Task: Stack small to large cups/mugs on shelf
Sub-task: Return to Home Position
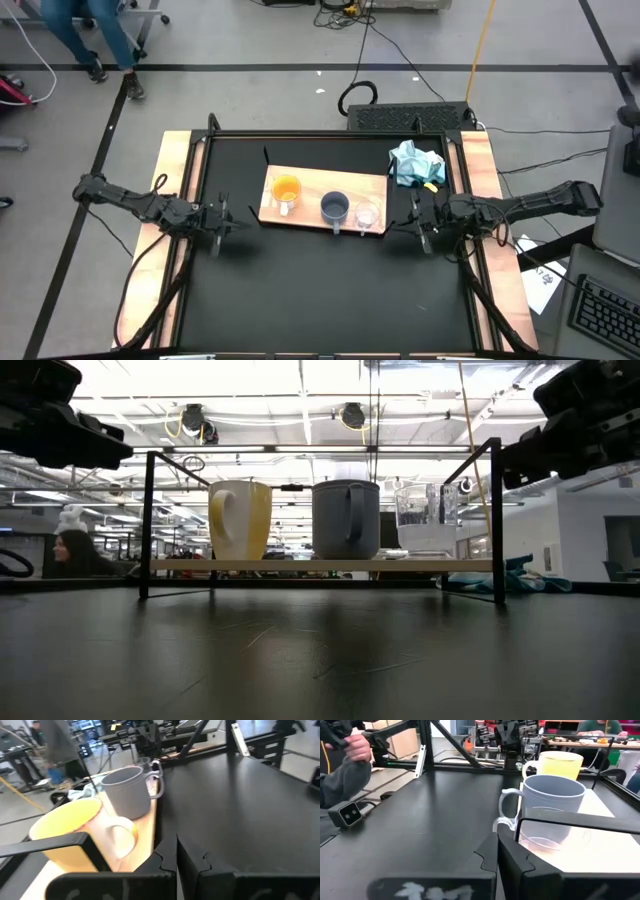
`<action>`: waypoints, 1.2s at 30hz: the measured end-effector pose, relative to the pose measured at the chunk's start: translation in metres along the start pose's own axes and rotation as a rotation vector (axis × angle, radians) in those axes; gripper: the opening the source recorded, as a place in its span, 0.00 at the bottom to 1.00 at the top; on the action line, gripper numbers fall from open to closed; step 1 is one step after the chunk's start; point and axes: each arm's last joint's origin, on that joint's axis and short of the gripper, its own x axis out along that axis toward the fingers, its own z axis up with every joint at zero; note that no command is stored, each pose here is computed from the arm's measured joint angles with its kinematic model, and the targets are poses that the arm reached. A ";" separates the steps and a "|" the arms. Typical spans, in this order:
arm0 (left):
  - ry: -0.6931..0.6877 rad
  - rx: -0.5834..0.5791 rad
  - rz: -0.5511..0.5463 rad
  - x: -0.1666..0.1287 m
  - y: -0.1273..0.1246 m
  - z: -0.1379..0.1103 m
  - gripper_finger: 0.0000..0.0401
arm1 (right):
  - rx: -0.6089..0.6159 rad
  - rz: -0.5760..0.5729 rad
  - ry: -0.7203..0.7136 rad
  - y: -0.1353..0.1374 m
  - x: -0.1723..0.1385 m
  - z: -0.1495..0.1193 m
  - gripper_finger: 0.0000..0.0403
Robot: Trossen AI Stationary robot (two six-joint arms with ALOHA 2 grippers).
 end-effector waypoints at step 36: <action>-0.040 -0.017 -0.143 0.001 0.001 0.001 0.01 | -0.041 0.331 -0.237 0.007 -0.021 0.021 0.00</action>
